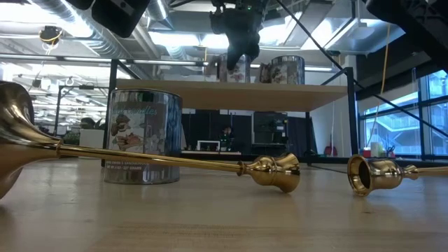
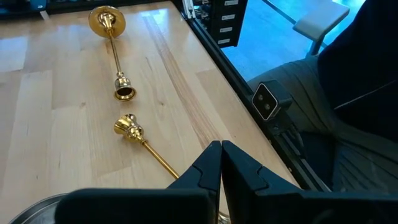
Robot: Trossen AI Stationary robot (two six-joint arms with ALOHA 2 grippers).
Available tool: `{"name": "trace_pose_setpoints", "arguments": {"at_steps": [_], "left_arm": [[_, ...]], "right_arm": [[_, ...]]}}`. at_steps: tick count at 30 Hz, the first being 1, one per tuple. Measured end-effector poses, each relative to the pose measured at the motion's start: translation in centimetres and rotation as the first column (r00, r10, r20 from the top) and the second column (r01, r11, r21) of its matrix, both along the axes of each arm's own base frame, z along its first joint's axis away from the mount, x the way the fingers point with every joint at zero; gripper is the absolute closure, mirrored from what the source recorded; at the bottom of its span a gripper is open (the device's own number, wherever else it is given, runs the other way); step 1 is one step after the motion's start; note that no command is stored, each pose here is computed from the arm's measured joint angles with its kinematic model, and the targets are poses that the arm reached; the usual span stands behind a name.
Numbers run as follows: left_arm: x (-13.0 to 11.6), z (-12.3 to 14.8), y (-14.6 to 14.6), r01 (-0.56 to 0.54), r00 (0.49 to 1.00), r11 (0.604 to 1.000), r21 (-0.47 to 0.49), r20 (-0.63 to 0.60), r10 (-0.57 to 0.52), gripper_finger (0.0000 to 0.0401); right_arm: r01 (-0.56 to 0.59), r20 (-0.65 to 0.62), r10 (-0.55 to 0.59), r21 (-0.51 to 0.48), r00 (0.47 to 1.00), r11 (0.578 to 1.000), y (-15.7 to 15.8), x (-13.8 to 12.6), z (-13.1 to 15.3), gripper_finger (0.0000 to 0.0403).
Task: Pick & Place candle stick holders
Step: Put the right silver scented candle on the shelf
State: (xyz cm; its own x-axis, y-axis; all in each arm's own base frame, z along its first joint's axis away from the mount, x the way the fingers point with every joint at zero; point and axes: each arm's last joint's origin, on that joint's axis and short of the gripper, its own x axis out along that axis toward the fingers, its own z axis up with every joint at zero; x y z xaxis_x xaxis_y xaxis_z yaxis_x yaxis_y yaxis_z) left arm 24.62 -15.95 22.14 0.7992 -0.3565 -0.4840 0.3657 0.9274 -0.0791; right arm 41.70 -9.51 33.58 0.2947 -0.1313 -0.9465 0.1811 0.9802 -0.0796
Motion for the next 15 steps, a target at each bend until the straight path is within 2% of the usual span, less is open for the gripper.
{"name": "trace_pose_setpoints", "arguments": {"at_steps": [15], "left_arm": [[0.00, -0.01, 0.00, 0.000, 1.000, 1.000, 0.000, 0.000, 0.000, 0.0395]], "right_arm": [[-0.005, -0.001, 0.005, -0.003, 1.000, 1.000, 0.25, 0.05, 0.01, 0.0008]]}}
